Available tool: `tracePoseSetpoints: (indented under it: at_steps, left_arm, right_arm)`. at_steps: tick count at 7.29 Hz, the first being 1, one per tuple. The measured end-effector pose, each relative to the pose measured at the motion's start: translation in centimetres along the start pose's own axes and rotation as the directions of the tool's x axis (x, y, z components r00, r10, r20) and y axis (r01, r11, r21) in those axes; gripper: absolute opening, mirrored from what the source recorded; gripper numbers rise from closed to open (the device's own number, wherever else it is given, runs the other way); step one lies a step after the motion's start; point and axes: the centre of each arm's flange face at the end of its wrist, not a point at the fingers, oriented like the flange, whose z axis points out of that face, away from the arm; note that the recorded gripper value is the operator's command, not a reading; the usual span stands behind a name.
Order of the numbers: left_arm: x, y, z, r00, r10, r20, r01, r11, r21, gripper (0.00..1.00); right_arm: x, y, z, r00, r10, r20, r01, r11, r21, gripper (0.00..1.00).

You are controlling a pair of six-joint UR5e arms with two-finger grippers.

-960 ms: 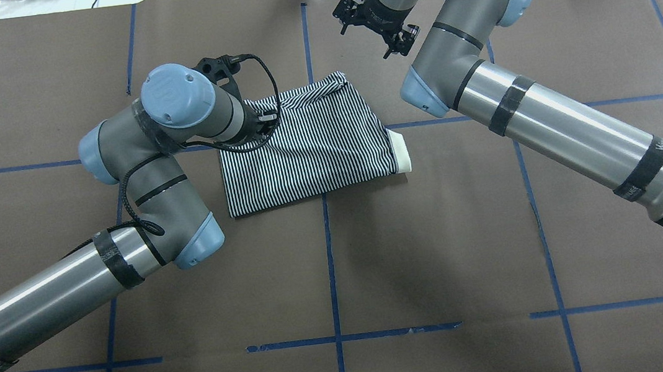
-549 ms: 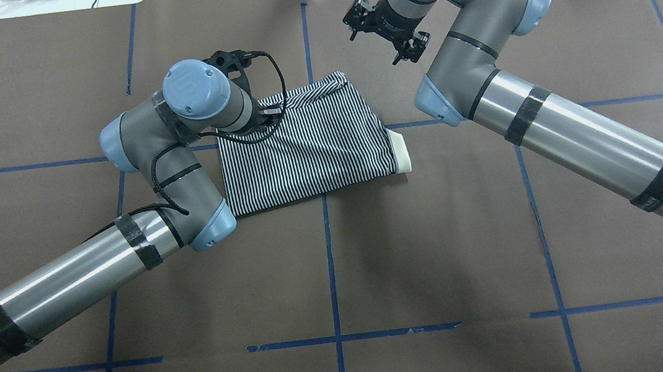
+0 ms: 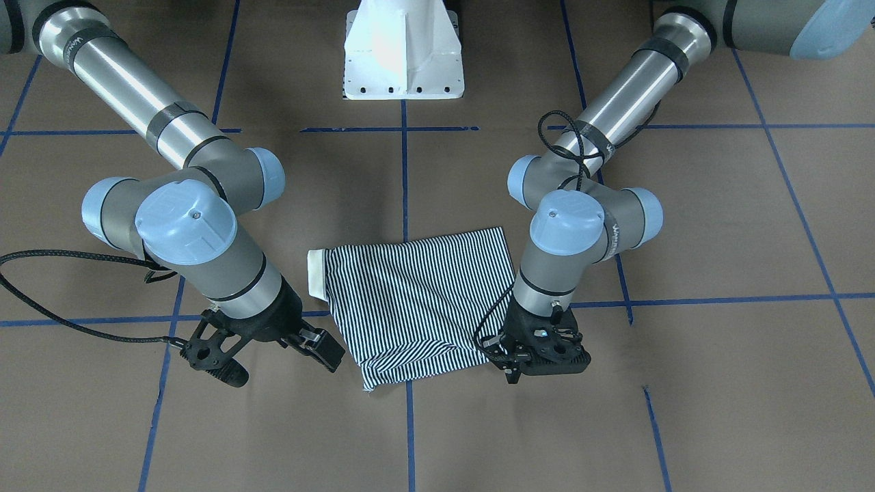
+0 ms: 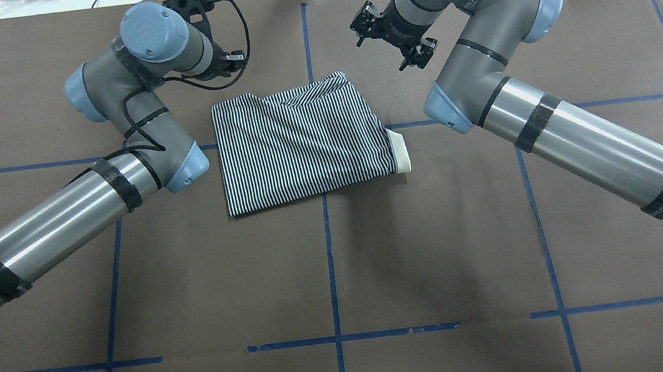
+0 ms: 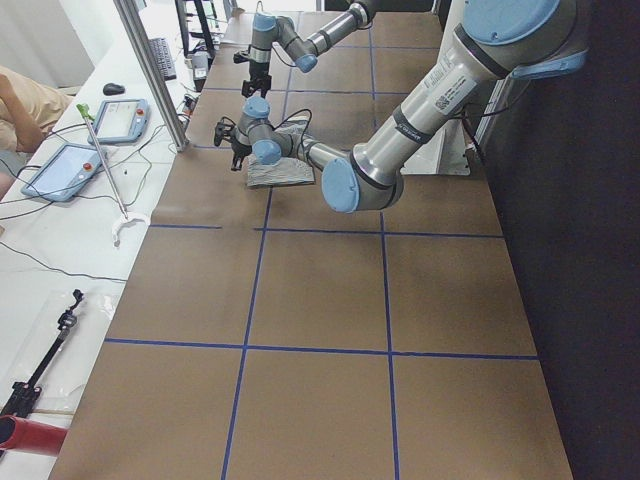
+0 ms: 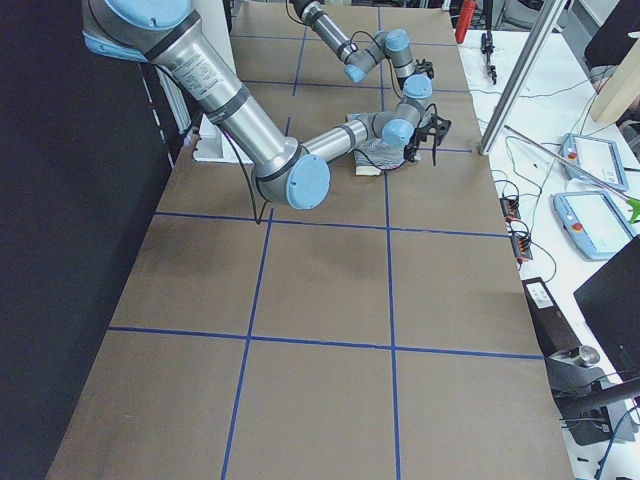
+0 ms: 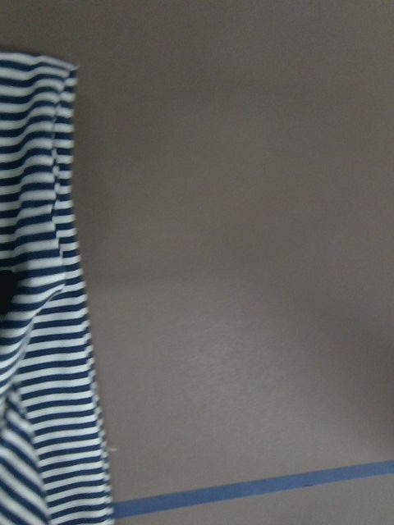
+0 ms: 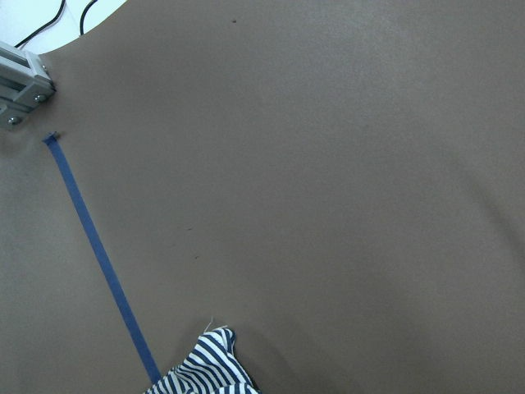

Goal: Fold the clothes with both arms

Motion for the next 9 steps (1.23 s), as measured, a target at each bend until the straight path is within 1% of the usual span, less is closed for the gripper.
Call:
tracePoseSetpoints:
  at_steps: [1, 2, 3, 4, 5, 6, 7, 8, 9]
  left_arm:
    - [-1.5, -2.1, -0.9, 1.000, 0.007, -0.005, -0.007, 1.000, 0.018, 0.00]
    - [-4.2, -3.8, -1.8, 1.000, 0.026, -0.014, -0.026, 1.000, 0.015, 0.00]
    - [-9.4, -4.6, -3.0, 0.998, 0.061, -0.029, -0.061, 0.998, 0.003, 0.00]
    - [-15.5, -5.1, -4.7, 0.993, 0.112, -0.043, -0.113, 0.994, -0.007, 0.00]
    - [-21.8, -6.0, -6.9, 0.983, 0.174, -0.051, -0.175, 0.984, -0.021, 0.00]
    - [-28.5, -7.6, -9.8, 0.971, 0.235, -0.051, -0.237, 0.971, -0.030, 0.00]
    - [-35.7, -9.4, -13.5, 0.957, 0.284, -0.058, -0.286, 0.958, -0.034, 0.00]
    - [-42.4, -10.9, -17.8, 0.945, 0.318, -0.072, -0.320, 0.947, -0.025, 0.00]
    - [-48.4, -11.5, -22.0, 0.936, 0.344, -0.076, -0.345, 0.939, -0.003, 0.00]
  right_arm:
    - [1.4, -0.6, -0.3, 1.000, 0.000, -0.004, 0.000, 1.000, -0.003, 1.00]
    - [4.5, -2.6, -0.8, 1.000, -0.013, -0.019, 0.013, 1.000, -0.004, 1.00]
    - [8.9, -5.5, -1.2, 0.997, -0.060, -0.047, 0.060, 0.998, -0.002, 1.00]
    - [14.0, -9.0, -1.9, 0.987, -0.135, -0.081, 0.136, 0.991, 0.001, 1.00]
    - [19.2, -12.8, -3.4, 0.972, -0.207, -0.109, 0.207, 0.978, -0.006, 1.00]
    - [24.6, -16.9, -5.9, 0.956, -0.267, -0.125, 0.267, 0.964, -0.018, 1.00]
    - [30.8, -20.8, -9.1, 0.934, -0.330, -0.137, 0.329, 0.944, -0.031, 1.00]
    - [36.4, -23.7, -12.5, 0.912, -0.386, -0.140, 0.384, 0.922, -0.045, 1.00]
    - [41.6, -25.8, -15.6, 0.886, -0.442, -0.137, 0.438, 0.897, -0.062, 1.00]
